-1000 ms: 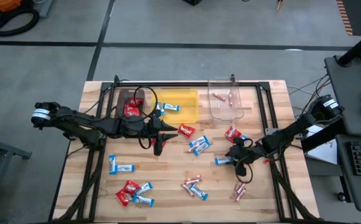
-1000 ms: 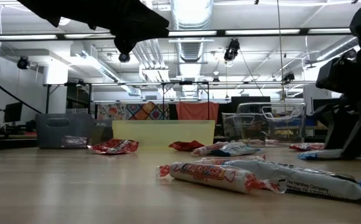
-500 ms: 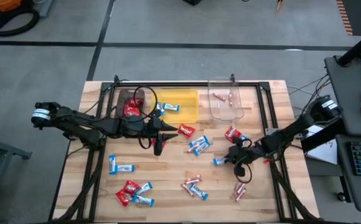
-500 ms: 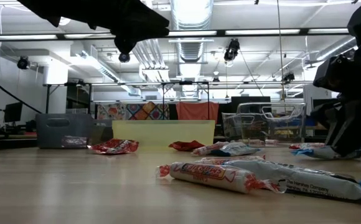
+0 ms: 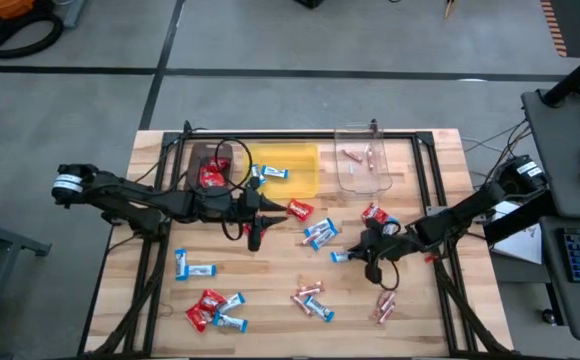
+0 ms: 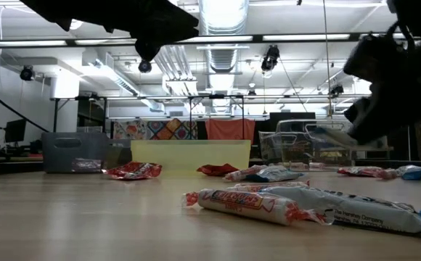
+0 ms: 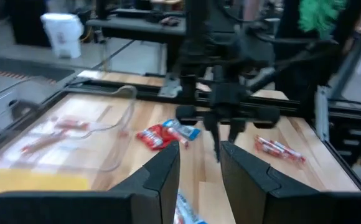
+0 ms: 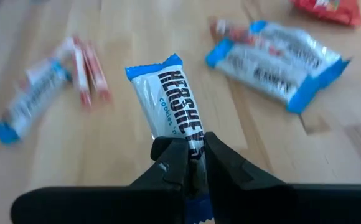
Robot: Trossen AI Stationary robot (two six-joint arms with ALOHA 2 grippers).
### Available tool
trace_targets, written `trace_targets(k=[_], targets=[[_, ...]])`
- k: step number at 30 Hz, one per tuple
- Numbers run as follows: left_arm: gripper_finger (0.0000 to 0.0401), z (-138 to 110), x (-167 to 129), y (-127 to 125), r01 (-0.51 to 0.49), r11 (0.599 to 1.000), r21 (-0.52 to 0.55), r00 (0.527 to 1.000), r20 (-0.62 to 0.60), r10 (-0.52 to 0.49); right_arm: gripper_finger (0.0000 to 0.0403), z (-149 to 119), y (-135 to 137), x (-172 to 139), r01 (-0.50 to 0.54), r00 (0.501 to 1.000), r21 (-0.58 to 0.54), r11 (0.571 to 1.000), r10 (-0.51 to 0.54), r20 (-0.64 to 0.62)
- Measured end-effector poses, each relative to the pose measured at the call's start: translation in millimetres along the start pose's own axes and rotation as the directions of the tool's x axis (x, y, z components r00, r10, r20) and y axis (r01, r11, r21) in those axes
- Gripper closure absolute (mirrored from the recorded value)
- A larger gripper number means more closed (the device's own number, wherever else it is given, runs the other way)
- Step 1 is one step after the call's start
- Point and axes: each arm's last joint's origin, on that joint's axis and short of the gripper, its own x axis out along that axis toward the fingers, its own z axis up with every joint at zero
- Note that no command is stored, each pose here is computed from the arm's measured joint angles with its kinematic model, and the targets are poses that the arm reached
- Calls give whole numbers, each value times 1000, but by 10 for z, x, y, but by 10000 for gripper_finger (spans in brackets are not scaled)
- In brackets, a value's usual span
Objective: Sort candy
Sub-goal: Put the white candy into the yellow bin
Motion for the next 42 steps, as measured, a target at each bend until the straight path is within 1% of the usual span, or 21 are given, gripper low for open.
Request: trace_targets(k=[3,7,10,12,14,16,18,23,26,29,31,35,36,39,42], targets=[[292,-79,106,-103,47,996,81,999,16,-49,374,83,-12,11,-26,998,75,997,22,62],[261,-242,282,-239,82,974,213,995,44,-94,374,226,-22,13,-144,982,165,976,120,147],[230,-345,400,-283,83,957,277,991,76,-108,374,346,-65,11,-238,960,275,931,183,211],[209,-391,494,-297,82,952,296,991,73,-108,374,424,-85,11,-297,945,322,899,228,234],[193,-424,590,-314,85,944,318,992,59,-109,374,503,-86,8,-345,930,343,874,268,251],[185,-445,694,-344,121,929,350,988,49,-147,374,581,-83,6,-375,920,355,856,294,260],[182,-461,788,-378,170,914,369,980,35,-196,374,662,-81,3,-402,908,355,844,317,273],[184,-432,915,-422,245,893,377,960,35,-278,374,773,-86,-4,-429,896,370,824,337,289],[200,-439,922,-422,247,893,376,960,30,-278,374,800,-78,0,-419,902,373,828,332,276],[235,-415,912,-420,238,898,369,962,40,-271,374,823,-69,-1,-421,901,369,829,333,279],[273,-409,910,-415,221,904,367,966,44,-254,374,836,-64,-4,-425,898,365,829,335,285],[373,-407,908,-407,213,905,368,968,46,-246,374,839,-72,-3,-414,901,364,834,321,291],[385,-403,906,-407,210,905,370,969,47,-244,374,840,-76,-2,-411,903,371,832,315,293],[386,-394,900,-408,209,905,369,969,48,-244,358,844,-78,-3,-409,903,374,832,309,299],[395,-371,878,-409,213,905,369,969,38,-244,328,848,-81,-4,-406,903,378,832,303,304]])
